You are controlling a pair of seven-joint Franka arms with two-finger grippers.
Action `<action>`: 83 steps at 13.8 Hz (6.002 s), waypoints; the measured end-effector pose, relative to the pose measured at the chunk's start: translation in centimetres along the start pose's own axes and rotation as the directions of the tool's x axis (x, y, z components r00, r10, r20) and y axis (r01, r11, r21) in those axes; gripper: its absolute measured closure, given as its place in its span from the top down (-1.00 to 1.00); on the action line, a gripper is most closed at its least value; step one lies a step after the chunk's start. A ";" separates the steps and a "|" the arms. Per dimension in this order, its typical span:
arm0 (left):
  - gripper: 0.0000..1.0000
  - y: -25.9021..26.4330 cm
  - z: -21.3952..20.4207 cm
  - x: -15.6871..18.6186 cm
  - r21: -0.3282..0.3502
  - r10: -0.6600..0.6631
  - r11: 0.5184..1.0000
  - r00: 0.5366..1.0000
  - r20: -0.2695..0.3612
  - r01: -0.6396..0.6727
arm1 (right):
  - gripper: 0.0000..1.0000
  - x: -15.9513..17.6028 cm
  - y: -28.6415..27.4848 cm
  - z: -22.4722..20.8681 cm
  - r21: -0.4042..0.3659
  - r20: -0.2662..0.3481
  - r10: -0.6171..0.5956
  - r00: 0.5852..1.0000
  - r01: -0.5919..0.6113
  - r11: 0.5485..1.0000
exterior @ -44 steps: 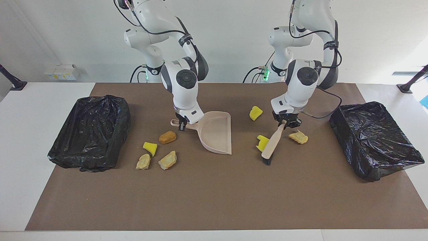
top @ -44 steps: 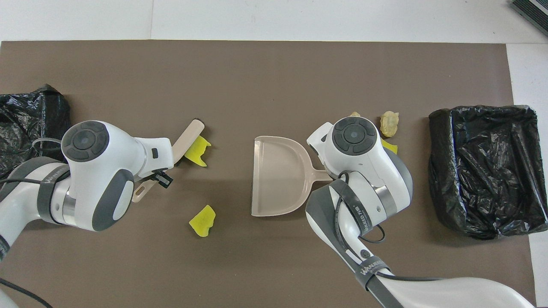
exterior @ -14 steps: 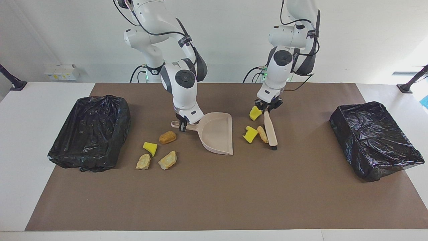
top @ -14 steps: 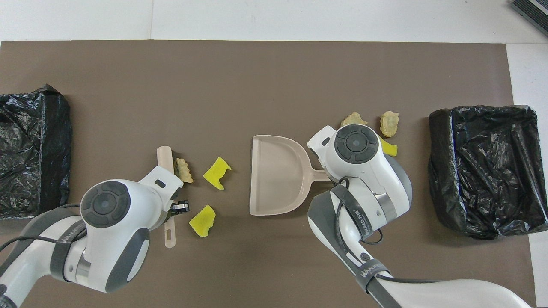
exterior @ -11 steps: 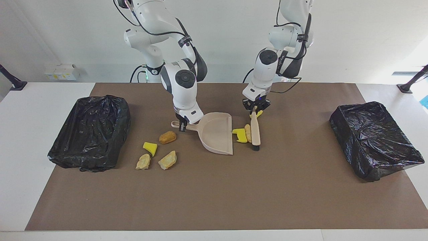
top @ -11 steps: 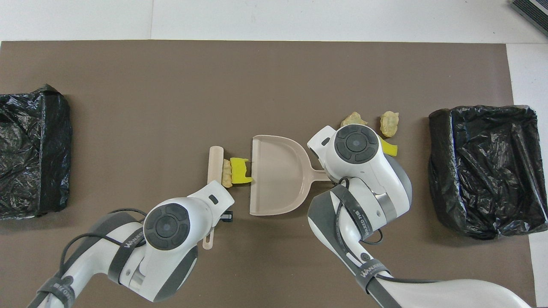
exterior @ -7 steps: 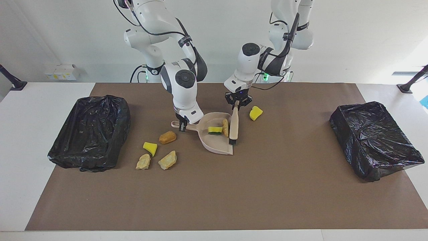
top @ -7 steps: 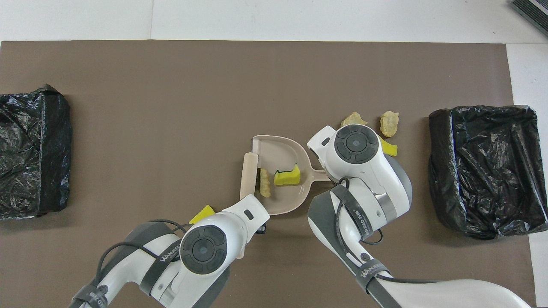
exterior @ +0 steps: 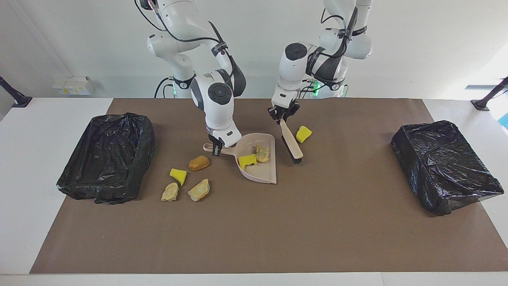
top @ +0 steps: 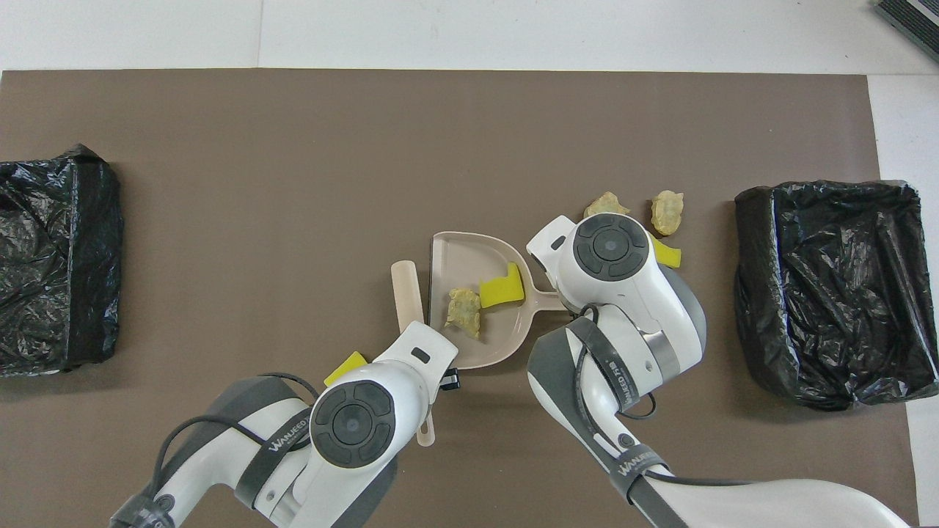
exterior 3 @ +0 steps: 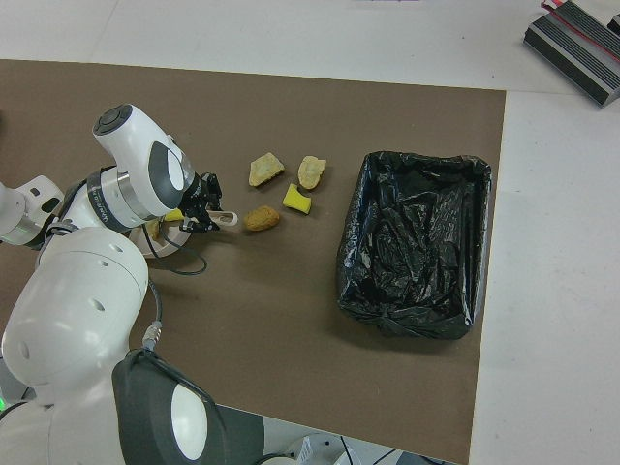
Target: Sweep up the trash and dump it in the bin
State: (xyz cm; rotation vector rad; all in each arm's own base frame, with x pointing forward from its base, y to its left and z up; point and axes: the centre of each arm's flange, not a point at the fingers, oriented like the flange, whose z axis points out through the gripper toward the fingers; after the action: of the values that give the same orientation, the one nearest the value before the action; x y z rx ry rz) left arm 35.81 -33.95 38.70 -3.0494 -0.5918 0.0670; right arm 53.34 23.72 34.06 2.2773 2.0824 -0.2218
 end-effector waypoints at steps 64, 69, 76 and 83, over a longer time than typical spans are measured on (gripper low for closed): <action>-0.48 -0.4 1.2 -9.7 -0.031 0.321 0.946 0.947 -0.023 -0.322 | -0.36 -19.4 7.3 -5.8 0.057 -0.419 0.152 0.895 -0.142 0.988; -0.48 -1.7 5.2 -13.0 -0.050 0.318 0.946 0.947 -0.047 -0.320 | -0.36 -26.0 8.1 -6.8 0.080 -0.637 0.163 0.753 -0.146 0.986; 0.59 -1.8 3.9 -9.7 -0.079 0.241 0.966 0.969 -0.053 -0.245 | -0.36 -36.9 5.9 -14.4 0.020 -0.416 0.123 0.901 -0.127 0.992; 1.00 -2.5 -4.6 2.1 -0.124 0.072 0.989 0.996 -0.059 -0.078 | -0.36 -56.6 -0.3 -13.8 -0.026 -0.074 0.197 0.978 -0.199 0.980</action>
State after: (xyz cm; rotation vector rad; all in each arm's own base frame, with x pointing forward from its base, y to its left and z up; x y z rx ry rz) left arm 37.04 -30.93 43.32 -3.1833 -0.4960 -0.0537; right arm 49.33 -30.33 55.54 2.4852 1.8556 -0.0972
